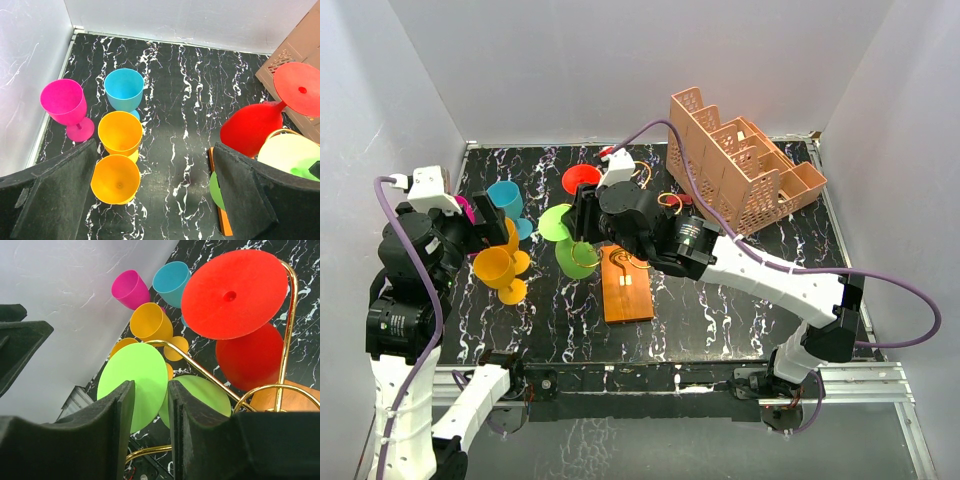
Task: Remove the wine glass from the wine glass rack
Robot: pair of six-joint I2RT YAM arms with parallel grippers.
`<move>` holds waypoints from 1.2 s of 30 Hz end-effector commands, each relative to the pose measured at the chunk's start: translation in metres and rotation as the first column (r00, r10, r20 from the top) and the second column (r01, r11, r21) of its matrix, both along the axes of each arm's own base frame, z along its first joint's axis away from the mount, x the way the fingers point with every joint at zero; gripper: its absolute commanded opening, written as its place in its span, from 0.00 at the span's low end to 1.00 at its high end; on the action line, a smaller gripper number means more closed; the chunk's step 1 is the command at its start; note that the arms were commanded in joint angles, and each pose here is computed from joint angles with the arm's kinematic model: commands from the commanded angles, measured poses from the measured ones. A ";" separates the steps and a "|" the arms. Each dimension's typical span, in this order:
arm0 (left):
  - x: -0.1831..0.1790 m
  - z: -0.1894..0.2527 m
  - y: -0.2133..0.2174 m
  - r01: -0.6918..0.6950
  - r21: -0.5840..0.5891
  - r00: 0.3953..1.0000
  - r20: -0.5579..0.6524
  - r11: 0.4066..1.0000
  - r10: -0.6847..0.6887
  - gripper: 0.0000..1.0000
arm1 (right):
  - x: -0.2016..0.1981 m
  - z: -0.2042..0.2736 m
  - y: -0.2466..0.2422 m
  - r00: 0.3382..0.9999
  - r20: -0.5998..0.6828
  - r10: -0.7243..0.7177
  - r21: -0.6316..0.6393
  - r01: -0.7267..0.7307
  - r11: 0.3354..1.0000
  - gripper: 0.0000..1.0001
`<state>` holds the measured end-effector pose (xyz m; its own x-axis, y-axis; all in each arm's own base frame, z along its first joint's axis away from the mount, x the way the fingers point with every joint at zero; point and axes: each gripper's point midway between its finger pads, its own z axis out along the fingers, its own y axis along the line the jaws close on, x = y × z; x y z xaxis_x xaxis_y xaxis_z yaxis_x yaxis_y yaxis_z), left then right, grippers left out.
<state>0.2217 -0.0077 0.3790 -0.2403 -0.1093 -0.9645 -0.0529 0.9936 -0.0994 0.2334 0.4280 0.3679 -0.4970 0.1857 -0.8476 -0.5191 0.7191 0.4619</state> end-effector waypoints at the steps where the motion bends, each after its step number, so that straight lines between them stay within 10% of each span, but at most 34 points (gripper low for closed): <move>1: -0.001 0.004 0.002 -0.007 0.011 1.000 0.022 1.000 0.007 0.97 | 0.005 0.031 0.003 0.998 0.045 -0.035 0.098 0.031 0.995 0.36; 12: -0.002 0.005 0.001 -0.004 0.008 1.000 0.020 1.000 0.004 0.97 | 0.004 0.034 -0.003 0.998 0.007 -0.065 0.148 0.063 0.987 0.08; 36: -0.002 0.006 -0.002 0.011 -0.004 1.000 0.006 1.000 -0.011 0.97 | -0.001 0.026 -0.012 0.997 -0.022 -0.072 0.176 0.075 0.982 0.24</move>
<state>0.2209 -0.0081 0.3774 -0.2468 -0.1090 -0.9629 -0.0512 0.9937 -0.0994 0.2361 0.4259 0.3642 -0.5227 0.3051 -0.7960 -0.4486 0.6956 0.5612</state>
